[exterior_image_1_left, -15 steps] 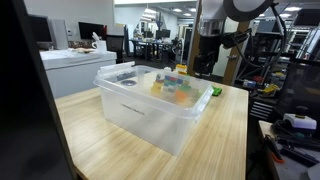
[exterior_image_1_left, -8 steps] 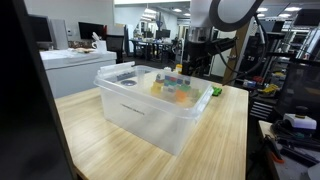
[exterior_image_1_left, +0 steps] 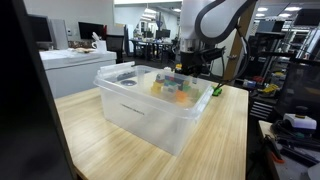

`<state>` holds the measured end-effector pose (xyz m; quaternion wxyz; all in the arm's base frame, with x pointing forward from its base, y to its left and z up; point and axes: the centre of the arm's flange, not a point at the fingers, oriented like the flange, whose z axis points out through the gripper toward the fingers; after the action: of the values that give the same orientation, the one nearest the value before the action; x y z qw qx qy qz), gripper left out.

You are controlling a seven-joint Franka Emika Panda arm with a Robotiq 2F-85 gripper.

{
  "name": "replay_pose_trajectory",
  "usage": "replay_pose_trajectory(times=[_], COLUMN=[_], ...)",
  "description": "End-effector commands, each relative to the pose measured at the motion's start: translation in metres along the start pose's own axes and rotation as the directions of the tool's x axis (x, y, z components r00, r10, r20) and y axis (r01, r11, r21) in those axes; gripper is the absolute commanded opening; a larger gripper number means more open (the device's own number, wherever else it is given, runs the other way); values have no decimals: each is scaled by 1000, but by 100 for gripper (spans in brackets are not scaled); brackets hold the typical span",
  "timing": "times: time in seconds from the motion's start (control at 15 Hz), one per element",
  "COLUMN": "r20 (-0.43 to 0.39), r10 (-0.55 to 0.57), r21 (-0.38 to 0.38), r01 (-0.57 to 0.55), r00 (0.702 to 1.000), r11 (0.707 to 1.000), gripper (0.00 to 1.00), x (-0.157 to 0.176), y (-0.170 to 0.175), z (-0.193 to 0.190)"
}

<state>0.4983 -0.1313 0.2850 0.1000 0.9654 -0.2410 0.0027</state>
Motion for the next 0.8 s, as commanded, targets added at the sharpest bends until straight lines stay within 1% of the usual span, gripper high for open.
replay_pose_trajectory(times=[0.0, 0.2, 0.27, 0.33, 0.47, 0.73], r20=[5, 27, 38, 45, 59, 61], r10=[25, 34, 41, 46, 55, 57], r21=[31, 30, 27, 25, 19, 13], r01=[-26, -35, -42, -47, -56, -58], r00=[1000, 999, 998, 998, 997, 997], r11=[999, 999, 999, 999, 998, 998], gripper=[100, 100, 89, 71, 54, 26], x=[13, 15, 14, 13, 11, 9], y=[-16, -24, -22, -21, -17, -7], z=[16, 30, 32, 35, 39, 36])
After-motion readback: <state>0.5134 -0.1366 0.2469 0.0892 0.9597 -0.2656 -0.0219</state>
